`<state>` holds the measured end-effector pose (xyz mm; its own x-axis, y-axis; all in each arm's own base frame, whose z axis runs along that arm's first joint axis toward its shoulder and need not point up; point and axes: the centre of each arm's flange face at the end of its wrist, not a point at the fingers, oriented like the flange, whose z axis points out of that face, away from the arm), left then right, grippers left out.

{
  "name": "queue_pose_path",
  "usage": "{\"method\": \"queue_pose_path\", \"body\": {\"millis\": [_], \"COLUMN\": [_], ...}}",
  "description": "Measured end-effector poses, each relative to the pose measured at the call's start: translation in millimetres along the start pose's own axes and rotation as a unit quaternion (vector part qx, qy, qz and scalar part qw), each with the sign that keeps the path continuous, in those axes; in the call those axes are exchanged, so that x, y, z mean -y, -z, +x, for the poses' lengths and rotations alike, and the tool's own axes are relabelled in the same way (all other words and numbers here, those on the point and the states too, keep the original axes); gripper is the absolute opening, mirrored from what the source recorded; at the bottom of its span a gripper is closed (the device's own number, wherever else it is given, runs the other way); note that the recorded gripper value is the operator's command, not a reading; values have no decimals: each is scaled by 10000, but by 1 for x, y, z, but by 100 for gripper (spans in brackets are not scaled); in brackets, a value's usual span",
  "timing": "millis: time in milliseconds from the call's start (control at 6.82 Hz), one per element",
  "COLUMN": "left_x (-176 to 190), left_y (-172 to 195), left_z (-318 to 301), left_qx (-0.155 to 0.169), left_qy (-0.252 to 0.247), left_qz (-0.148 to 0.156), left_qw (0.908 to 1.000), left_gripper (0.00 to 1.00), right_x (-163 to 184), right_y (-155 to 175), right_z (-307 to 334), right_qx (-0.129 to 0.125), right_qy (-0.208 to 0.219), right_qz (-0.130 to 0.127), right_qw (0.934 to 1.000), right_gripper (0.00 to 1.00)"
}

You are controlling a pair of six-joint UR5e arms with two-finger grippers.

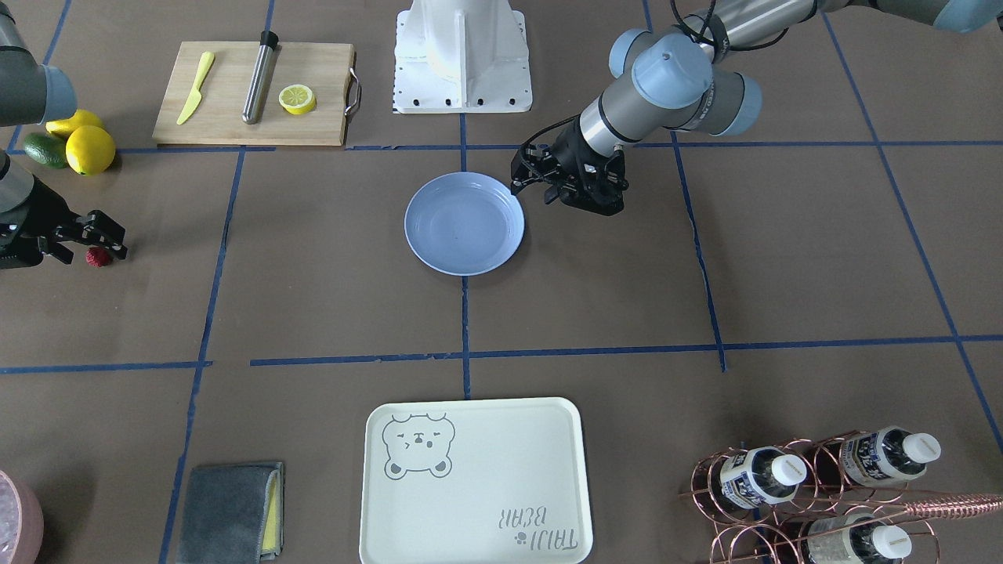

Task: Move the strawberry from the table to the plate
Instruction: 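Grasp the red strawberry with the right gripper while the left gripper holds the plate, then carry the strawberry over the plate with the right gripper while the left gripper withdraws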

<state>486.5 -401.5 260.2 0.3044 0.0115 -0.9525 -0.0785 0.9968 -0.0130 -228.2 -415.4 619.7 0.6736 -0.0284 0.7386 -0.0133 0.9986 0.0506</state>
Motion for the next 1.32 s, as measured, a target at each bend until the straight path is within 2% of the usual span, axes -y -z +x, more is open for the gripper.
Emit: {"method": "queue_pose_path", "body": {"millis": [293, 586, 733, 879, 1026, 1319], "left_x": [0, 0, 0, 0, 0, 5], "left_y": [0, 0, 1, 4, 18, 74], "left_z": [-2, -3, -3, -1, -1, -25], "left_qx": [9, 16, 15, -12, -80, -152], "left_qy": [7, 13, 13, -4, -35, -19], "left_qz": [-1, 0, 1, 22, 92, 417], "left_qw": [10000, 10000, 10000, 10000, 9999, 9990], "left_gripper": [66, 67, 67, 66, 66, 66], "right_x": [0, -1, 2, 11, 24, 23], "right_y": [-1, 1, 10, 28, 44, 51], "right_z": [-1, -5, -21, -60, -123, -283], "right_qx": [5, 48, 187, 433, 788, 1497], "right_qy": [17, 64, 100, 3, -351, -1038], "right_qz": [-8, -19, -5, 51, 77, -89], "right_qw": [10000, 10000, 9998, 9990, 9962, 9832], "right_gripper": [0, 0, 0, 0, 0, 0]}}
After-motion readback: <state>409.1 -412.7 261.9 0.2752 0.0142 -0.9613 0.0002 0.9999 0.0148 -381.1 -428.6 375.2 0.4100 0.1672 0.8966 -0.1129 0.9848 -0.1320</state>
